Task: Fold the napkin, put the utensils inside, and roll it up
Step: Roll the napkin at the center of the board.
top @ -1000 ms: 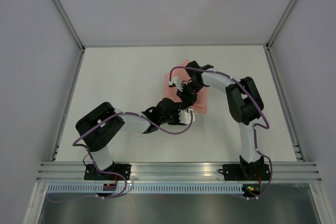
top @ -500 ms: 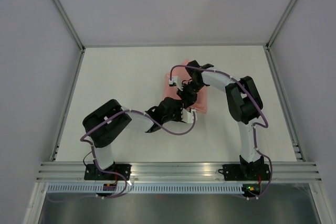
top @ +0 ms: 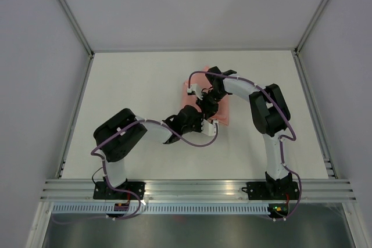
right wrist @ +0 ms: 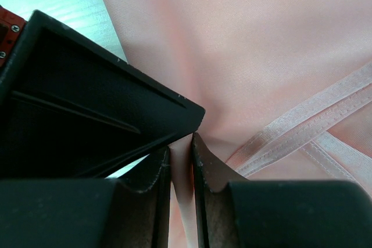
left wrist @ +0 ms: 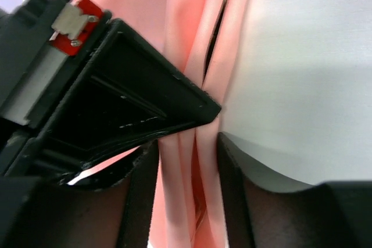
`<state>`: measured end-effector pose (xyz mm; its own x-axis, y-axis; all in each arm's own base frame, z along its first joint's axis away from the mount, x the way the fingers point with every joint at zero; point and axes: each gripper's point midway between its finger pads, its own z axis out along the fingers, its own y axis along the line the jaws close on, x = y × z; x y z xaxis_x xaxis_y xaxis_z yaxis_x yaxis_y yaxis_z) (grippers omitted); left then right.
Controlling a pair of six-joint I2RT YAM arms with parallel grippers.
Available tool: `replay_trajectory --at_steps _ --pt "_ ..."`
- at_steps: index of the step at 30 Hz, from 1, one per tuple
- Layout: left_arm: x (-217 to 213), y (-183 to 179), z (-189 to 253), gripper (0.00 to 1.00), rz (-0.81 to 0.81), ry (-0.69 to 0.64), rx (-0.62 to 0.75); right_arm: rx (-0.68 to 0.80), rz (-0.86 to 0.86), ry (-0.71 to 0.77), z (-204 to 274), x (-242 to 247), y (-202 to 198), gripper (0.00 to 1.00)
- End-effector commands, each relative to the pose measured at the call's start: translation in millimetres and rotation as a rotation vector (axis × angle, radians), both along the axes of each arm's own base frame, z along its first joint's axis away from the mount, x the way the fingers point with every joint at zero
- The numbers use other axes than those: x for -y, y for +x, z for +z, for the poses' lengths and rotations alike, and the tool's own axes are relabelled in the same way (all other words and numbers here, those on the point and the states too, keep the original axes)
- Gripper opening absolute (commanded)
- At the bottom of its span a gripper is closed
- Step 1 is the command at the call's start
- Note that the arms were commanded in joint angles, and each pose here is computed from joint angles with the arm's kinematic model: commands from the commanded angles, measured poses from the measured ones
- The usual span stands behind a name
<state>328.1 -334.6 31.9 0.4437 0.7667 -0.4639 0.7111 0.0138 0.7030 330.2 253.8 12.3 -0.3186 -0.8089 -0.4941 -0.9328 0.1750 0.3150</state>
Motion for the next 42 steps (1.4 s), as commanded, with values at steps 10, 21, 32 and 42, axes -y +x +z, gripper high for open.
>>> replay_trajectory --at_steps 10,21,32,42 --pt "-6.5 -12.3 -35.4 0.24 -0.051 0.143 -0.117 -0.148 0.054 -0.194 -63.1 38.5 -38.4 0.08" --pt "-4.3 -21.0 -36.6 0.02 -0.030 0.141 -0.219 -0.145 0.039 -0.176 -58.8 38.1 -37.1 0.09" --pt "3.7 -25.2 -27.7 0.02 0.002 0.077 -0.286 -0.121 -0.004 -0.120 -31.1 33.7 -33.1 0.44" --pt "6.9 -30.7 -21.5 0.02 0.030 0.025 -0.323 -0.070 -0.093 -0.082 -6.8 42.1 -19.4 0.56"
